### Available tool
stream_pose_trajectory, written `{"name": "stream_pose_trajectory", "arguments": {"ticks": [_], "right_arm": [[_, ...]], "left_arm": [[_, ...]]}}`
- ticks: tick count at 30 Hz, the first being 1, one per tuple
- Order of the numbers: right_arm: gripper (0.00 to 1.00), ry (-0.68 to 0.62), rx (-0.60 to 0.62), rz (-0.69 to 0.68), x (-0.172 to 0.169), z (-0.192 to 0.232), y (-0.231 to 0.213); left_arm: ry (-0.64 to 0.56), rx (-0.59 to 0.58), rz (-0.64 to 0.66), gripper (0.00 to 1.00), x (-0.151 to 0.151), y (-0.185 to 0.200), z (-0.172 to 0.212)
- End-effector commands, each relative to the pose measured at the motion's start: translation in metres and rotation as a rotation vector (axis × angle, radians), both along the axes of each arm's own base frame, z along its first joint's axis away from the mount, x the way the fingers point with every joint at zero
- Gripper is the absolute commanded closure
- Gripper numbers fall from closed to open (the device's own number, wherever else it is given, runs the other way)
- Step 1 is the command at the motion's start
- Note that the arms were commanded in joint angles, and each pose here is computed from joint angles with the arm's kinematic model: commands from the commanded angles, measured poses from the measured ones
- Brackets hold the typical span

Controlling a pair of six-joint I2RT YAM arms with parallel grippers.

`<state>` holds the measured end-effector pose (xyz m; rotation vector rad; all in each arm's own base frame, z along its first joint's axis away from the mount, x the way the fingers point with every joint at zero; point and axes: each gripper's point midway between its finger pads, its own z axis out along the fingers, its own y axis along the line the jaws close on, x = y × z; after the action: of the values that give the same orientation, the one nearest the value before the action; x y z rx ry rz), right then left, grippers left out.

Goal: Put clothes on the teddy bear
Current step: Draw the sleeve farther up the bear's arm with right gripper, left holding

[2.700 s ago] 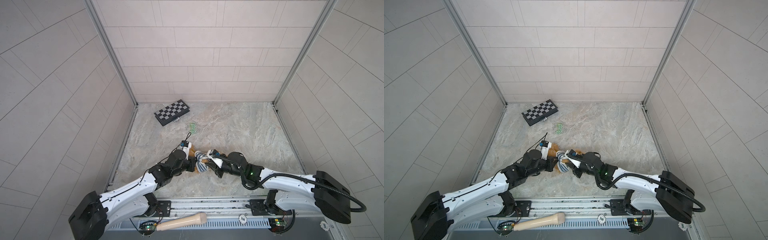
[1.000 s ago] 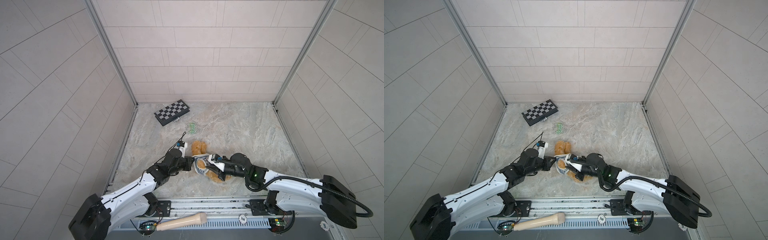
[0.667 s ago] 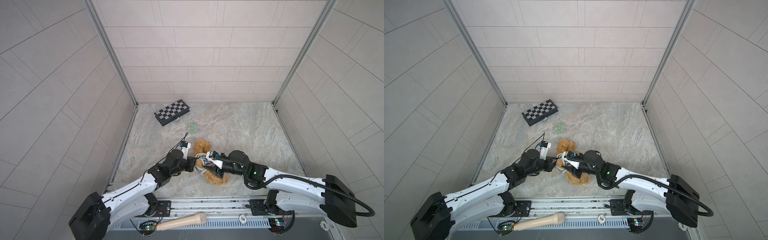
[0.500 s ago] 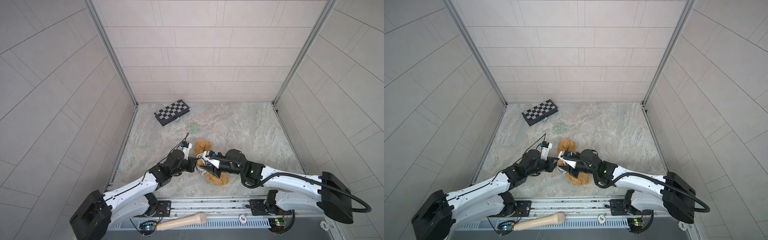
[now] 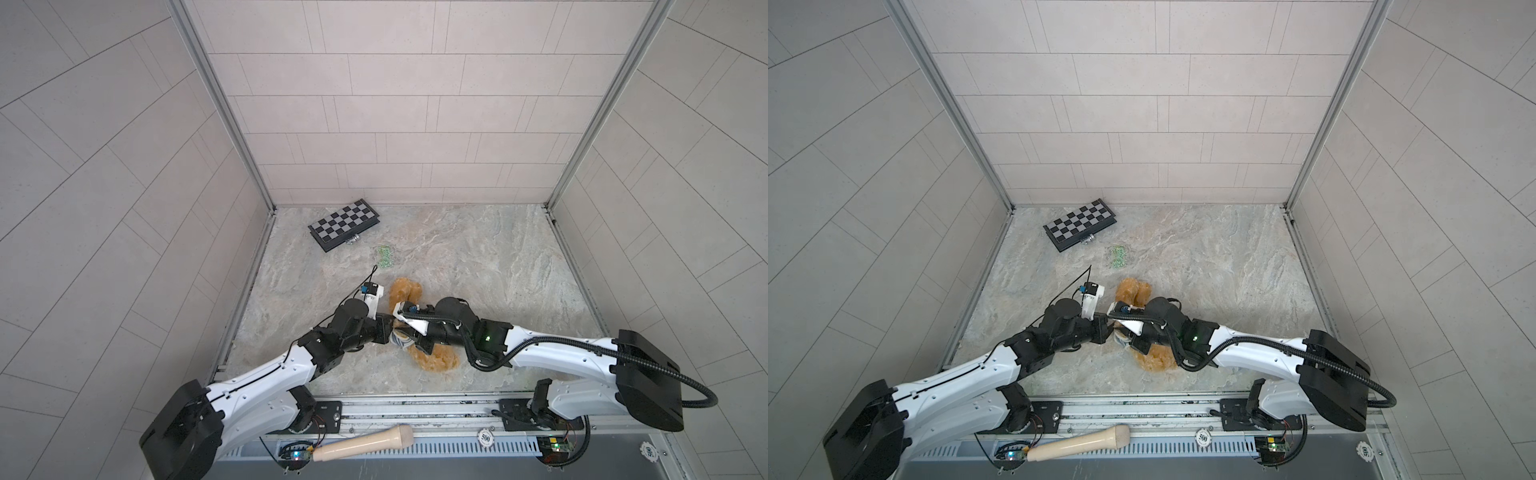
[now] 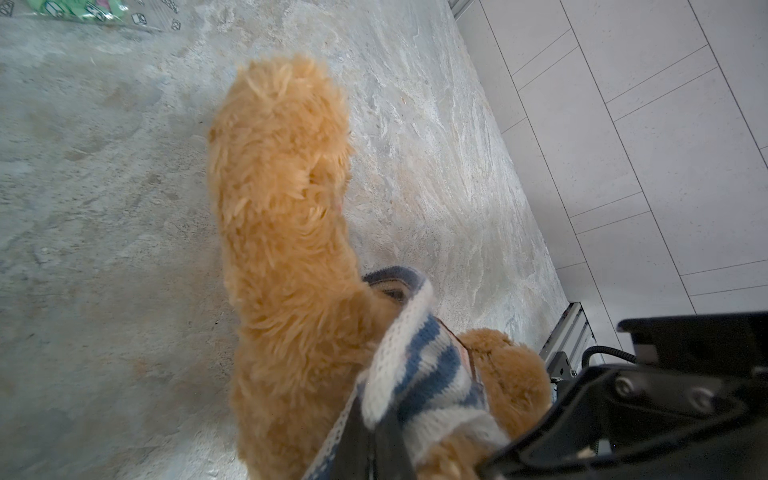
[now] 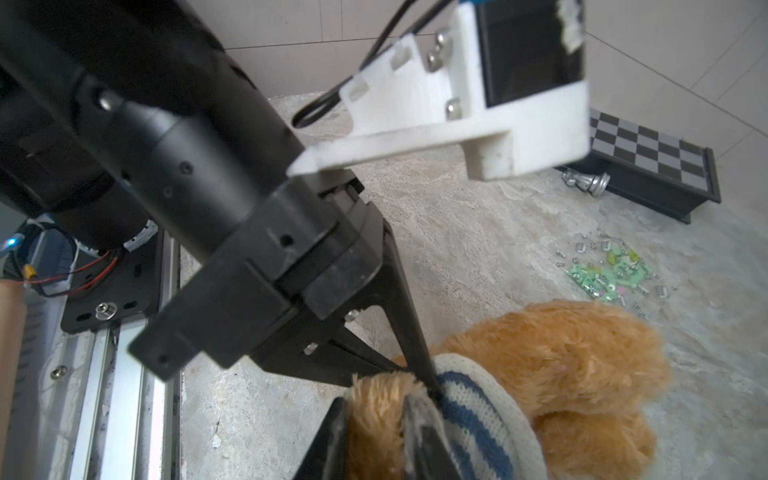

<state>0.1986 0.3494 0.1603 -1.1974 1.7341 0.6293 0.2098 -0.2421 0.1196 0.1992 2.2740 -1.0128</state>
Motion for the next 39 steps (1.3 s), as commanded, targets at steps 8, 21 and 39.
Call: {"name": "stream_pose_trajectory", "arguments": {"ticks": [8,21,39], "right_arm": [[1.0,-0.106,0.067,-0.018,-0.003,0.034,-0.016],[1.0,-0.184,0.278,-0.19,0.015,0.075,-0.053],[1.0,-0.129,0.325,-0.456,0.08,0.072,-0.07]], "left_arm": [[-0.011,0.012,0.053,1.0,0.007,0.011,0.002],[0.003,0.134,0.133,1.0,0.006,0.046,-0.012],[-0.025,0.121,0.071,1.0,-0.01,0.032,-0.001]]}}
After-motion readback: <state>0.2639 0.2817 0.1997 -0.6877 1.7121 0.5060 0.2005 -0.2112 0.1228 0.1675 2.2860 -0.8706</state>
